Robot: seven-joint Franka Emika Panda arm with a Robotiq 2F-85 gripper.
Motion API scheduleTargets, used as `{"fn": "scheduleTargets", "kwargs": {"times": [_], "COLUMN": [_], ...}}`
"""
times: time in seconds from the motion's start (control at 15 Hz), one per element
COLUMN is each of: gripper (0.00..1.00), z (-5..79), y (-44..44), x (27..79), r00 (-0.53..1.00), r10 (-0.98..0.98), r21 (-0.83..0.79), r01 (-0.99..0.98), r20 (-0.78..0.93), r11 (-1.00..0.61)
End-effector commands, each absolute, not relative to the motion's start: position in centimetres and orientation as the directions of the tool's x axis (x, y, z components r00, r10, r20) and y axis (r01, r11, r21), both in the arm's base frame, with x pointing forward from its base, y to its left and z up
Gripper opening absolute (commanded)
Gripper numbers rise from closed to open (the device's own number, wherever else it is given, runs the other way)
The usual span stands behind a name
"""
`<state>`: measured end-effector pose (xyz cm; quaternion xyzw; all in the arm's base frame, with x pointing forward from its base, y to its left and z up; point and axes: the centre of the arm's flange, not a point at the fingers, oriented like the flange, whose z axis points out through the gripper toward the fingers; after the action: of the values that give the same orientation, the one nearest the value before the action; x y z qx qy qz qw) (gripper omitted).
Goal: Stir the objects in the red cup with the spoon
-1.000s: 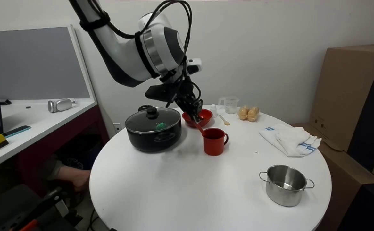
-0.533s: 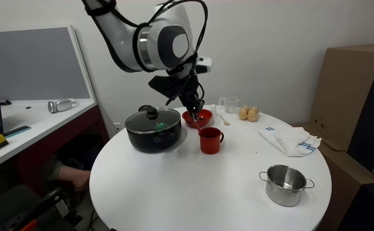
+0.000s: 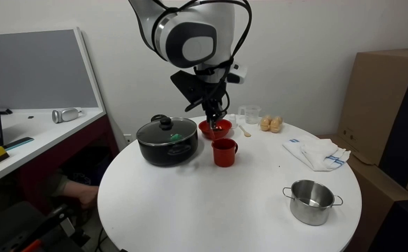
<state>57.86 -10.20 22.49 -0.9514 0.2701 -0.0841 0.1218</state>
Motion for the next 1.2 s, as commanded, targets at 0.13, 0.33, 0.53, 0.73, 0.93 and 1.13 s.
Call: {"fn": "scheduleTargets", "kwargs": {"times": [0.13,0.33,0.53,0.73,0.93,1.13], "gripper": [0.08,0.08,0.08,0.08,0.08,0.08], "z": [23.6,23.6,23.9,23.8,23.3,23.2], "y": [-13.5,-15.1,-14.9,-13.6,-12.1,-11.3], "x": [59.3,60.3,61.3,62.4,63.9,65.3], "r00": [0.819,0.817,0.823,0.836,0.844,0.844], "r10": [-0.574,-0.573,-0.563,-0.543,-0.525,-0.522], "r21": [-0.279,-0.212,-0.171,-0.145,-0.131,-0.133], "r01": [-0.555,-0.572,-0.566,-0.549,-0.536,-0.535], "r20": [-0.016,-0.060,-0.072,-0.083,-0.107,-0.121], "r11": [-0.784,-0.792,-0.807,-0.823,-0.834,-0.835]}}
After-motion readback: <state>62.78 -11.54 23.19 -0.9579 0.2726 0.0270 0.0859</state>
